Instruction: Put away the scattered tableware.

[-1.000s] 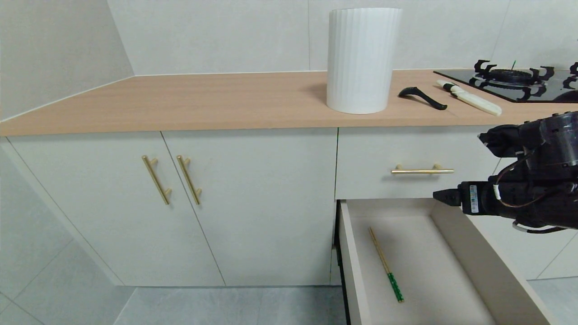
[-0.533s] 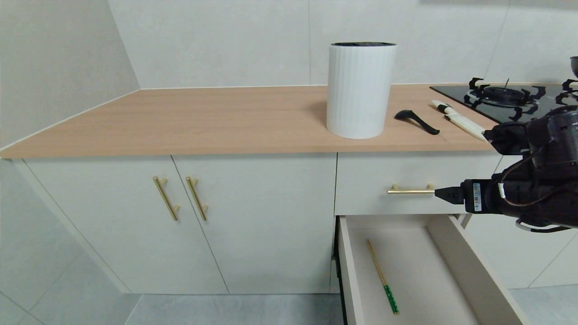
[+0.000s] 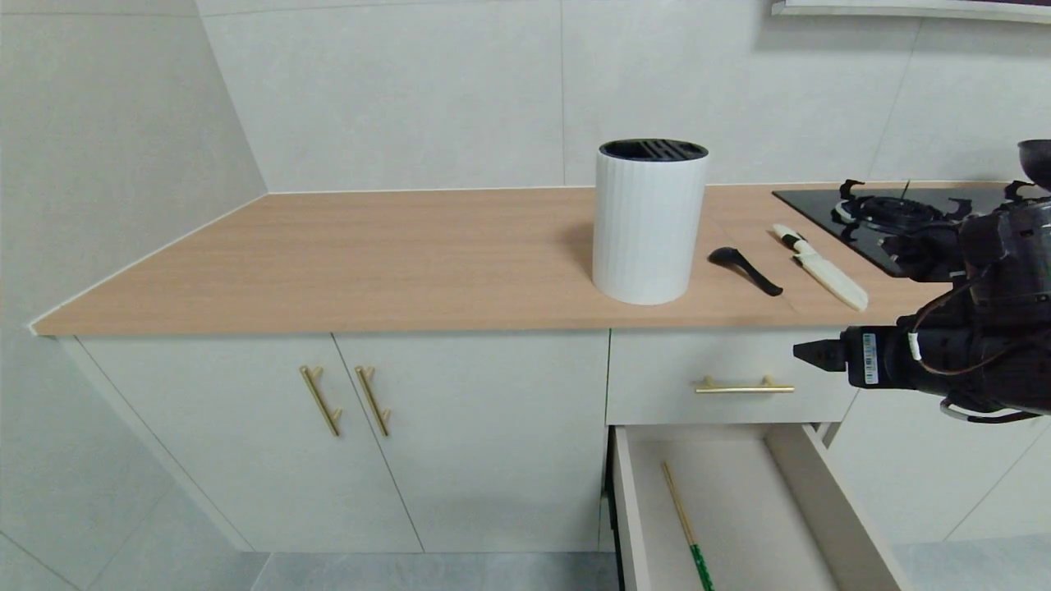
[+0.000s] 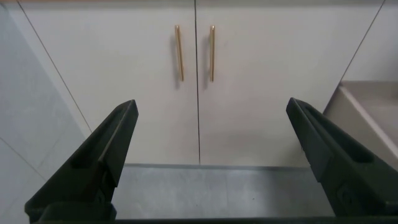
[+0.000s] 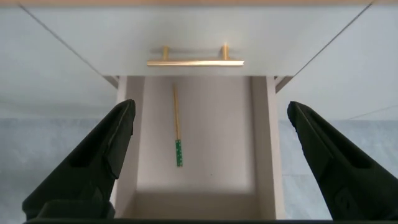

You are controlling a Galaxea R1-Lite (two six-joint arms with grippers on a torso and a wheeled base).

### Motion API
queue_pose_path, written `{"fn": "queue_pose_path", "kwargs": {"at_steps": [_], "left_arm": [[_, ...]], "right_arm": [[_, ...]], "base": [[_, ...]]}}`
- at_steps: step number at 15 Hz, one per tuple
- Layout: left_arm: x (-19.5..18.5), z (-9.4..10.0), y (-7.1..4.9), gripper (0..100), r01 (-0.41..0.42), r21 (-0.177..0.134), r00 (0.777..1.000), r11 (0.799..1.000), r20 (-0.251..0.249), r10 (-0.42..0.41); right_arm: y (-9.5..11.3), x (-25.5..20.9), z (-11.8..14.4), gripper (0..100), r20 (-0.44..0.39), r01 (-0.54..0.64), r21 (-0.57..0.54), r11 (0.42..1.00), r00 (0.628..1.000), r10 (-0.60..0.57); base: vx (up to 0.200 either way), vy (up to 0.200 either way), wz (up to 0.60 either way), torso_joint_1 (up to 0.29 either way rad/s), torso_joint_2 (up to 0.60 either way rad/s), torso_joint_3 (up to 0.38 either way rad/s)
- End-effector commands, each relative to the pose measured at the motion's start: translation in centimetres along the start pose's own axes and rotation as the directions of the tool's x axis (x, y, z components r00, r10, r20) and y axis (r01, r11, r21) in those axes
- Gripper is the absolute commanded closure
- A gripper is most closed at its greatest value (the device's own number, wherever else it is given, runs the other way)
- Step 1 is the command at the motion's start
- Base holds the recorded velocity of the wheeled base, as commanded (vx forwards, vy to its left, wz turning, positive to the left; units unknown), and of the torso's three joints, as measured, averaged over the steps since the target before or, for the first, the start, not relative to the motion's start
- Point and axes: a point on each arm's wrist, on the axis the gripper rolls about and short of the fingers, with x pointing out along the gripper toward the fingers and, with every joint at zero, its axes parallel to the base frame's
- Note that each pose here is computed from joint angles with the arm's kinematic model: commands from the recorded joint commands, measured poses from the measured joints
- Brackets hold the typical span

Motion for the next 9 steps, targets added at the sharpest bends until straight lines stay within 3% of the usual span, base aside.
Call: {"fn": "queue_pose_path", "kwargs": {"at_steps": [1, 4, 9], "left_arm": [[0.0, 0.0, 0.0, 0, -0.001, 0.000, 1.000, 1.000, 0.001, 0.001], [0.0, 0.0, 0.0, 0, -0.001, 0.000, 1.000, 1.000, 0.001, 0.001], [0.0, 0.0, 0.0, 0, -0.001, 0.000, 1.000, 1.000, 0.001, 0.001]], "right_arm": [[0.0, 0.1, 0.0, 0, -0.002, 0.001, -0.001, 1.000, 1.000, -0.001], [0.0, 0.1, -0.1, 0, -0.004, 0.000, -0.001, 1.000, 1.000, 0.000], [-0.4, 3.0, 1.2, 0, 0.069, 0.028, -0.030, 0.999, 0.997, -0.025]], "base": [[0.000, 0.000, 0.00, 0.207, -0.49, -0.286], [0.000, 0.000, 0.00, 0.199, -0.46, -0.261], [0.000, 0.000, 0.00, 0.036, -0.08, -0.047]]}}
